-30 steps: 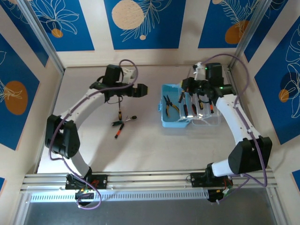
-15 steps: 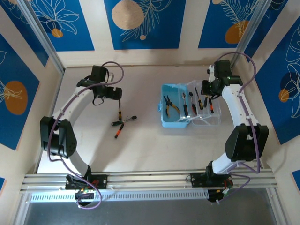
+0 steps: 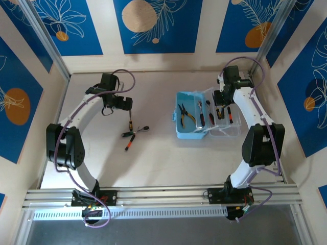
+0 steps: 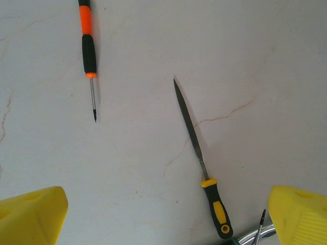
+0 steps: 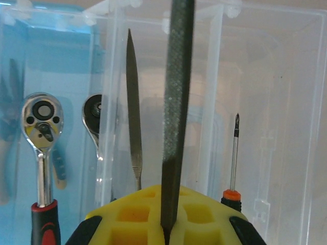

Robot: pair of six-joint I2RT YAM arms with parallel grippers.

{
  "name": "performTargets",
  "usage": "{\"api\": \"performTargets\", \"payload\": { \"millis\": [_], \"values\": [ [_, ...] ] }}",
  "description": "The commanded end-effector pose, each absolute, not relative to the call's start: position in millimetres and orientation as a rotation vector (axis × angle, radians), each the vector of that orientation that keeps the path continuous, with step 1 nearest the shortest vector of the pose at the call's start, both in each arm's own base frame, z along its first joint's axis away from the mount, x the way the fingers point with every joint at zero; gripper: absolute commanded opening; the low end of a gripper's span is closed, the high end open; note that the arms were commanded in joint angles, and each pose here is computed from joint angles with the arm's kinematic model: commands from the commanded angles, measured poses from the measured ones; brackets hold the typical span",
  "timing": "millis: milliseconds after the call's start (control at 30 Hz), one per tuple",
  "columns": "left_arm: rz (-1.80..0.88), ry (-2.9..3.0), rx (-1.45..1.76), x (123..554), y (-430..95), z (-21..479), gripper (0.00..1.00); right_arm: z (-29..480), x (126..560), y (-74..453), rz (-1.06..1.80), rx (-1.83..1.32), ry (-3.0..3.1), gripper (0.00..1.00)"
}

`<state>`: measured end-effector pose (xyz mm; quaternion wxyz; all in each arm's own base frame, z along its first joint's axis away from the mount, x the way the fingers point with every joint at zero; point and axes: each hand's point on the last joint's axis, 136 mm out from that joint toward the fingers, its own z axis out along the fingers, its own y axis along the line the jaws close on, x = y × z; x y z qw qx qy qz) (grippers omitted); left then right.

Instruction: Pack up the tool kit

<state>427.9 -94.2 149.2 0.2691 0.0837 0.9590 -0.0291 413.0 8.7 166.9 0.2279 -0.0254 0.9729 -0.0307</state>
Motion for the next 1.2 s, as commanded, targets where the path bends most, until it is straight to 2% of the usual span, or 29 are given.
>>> {"api": "performTargets", "payload": {
  "millis": [0, 133, 233, 600, 667, 700, 733, 833, 900, 1167],
  "values": [
    [-0.067, 2.616, 0.232, 425, -86, 137, 1.00, 165, 411, 5, -0.131, -0.095, 2.694, 0.00],
    [-0.074, 2.618, 0.229, 425, -86, 137, 1.00, 161, 412, 5, -0.133, -0.094, 2.700, 0.00],
    [-0.079, 2.618, 0.228, 425, -86, 137, 1.00, 158, 411, 7, -0.125, -0.092, 2.708, 0.09],
    [-0.062, 2.620, 0.199, 427, -76, 137, 1.00, 174, 414, 12, -0.132, -0.094, 2.675, 0.23],
    [-0.051, 2.620, 0.190, 430, -72, 136, 1.00, 183, 413, 18, -0.124, -0.113, 2.653, 0.28],
    [-0.043, 2.621, 0.185, 432, -70, 135, 1.00, 188, 411, 23, -0.112, -0.122, 2.641, 0.33],
    [-0.036, 2.624, 0.180, 435, -67, 133, 1.00, 194, 410, 30, -0.087, -0.135, 2.627, 0.44],
    [-0.008, 2.635, 0.151, 446, -58, 126, 0.99, 211, 402, 56, 0.051, -0.170, 2.585, 0.84],
    [0.011, 2.649, 0.137, 455, -53, 116, 0.96, 220, 396, 74, 0.151, -0.191, 2.550, 0.98],
    [0.041, 2.690, 0.093, 503, -40, 80, 0.73, 226, 377, 109, 0.284, -0.240, 2.517, 0.99]
  ]
}}
